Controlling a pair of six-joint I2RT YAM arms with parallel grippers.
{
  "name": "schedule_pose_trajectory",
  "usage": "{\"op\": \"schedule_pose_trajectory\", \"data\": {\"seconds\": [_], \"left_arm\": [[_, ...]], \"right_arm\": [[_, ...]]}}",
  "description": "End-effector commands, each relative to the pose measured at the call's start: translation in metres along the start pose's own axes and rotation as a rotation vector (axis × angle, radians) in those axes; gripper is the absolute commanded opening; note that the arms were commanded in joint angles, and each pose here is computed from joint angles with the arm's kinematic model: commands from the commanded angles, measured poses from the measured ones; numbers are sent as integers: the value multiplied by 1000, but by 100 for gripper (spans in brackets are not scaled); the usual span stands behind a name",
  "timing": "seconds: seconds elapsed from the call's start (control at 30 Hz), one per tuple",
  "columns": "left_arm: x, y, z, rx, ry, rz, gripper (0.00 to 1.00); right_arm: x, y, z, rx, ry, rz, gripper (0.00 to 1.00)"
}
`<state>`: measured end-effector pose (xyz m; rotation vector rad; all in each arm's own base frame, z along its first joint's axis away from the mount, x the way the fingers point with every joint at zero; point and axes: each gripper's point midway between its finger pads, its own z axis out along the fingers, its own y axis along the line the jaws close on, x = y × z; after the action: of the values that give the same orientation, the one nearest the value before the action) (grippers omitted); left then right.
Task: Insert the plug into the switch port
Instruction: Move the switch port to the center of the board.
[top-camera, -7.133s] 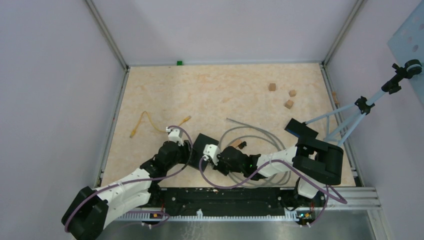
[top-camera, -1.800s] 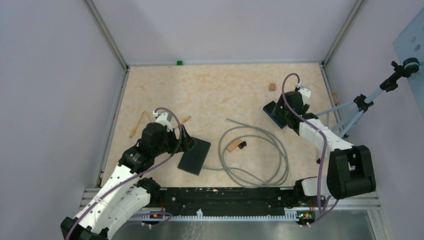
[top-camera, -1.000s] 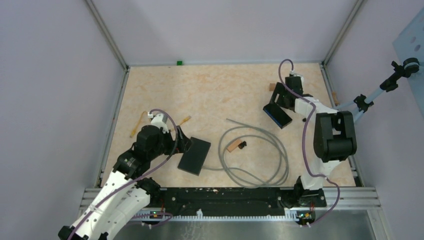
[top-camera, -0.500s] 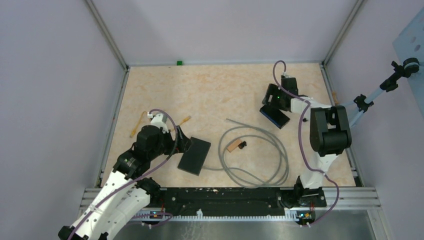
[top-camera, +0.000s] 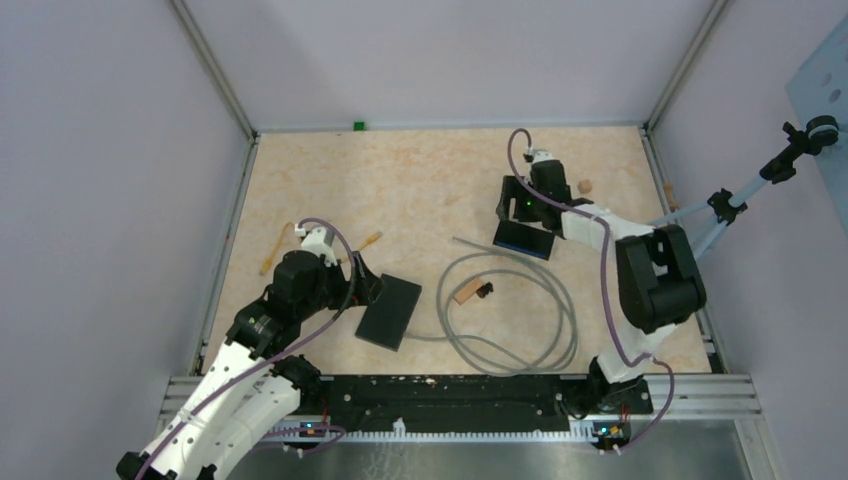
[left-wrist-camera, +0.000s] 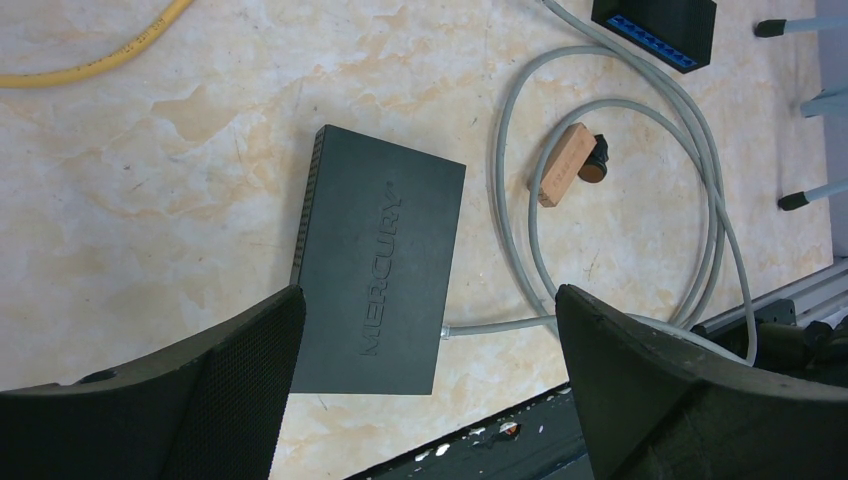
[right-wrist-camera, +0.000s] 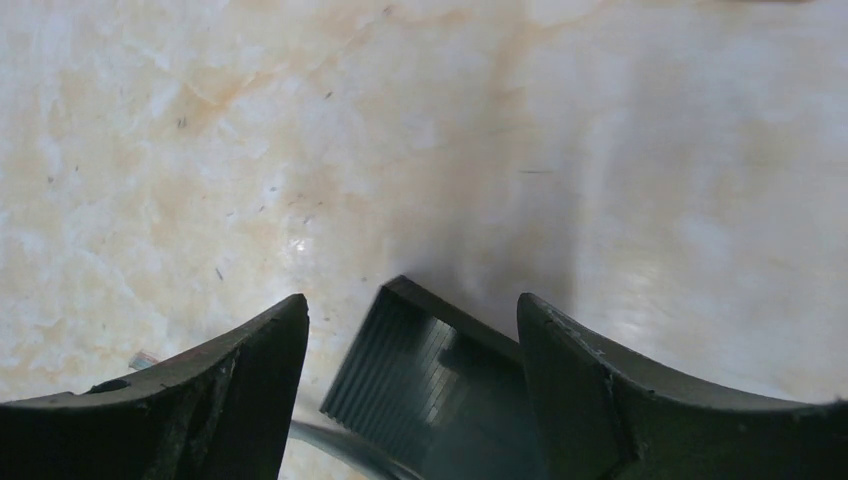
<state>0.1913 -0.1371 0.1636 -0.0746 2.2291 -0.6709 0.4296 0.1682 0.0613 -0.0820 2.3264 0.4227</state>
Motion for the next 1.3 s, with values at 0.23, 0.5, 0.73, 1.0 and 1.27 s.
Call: {"op": "schedule_pose_trajectory", "data": {"seconds": [0.23, 0.5, 0.73, 1.0, 1.27], "left_arm": [[-14, -9, -4, 30, -48, -4, 99], [-15, -10, -7, 37, -53, -2, 99], [-15, -10, -6, 39, -53, -2, 99], [-16, -11, -6, 36, -52, 6, 99], [-17, -11, -7, 35, -58, 6, 99]], "right_arm": [[-24, -71, -90, 417, -211, 404, 76], [17, -73, -86, 394, -220, 596, 84], [31, -78, -84, 404, -252, 708, 86], [41, -75, -56, 370, -211, 729, 78], [41, -57, -20, 272, -81, 572, 74]]}}
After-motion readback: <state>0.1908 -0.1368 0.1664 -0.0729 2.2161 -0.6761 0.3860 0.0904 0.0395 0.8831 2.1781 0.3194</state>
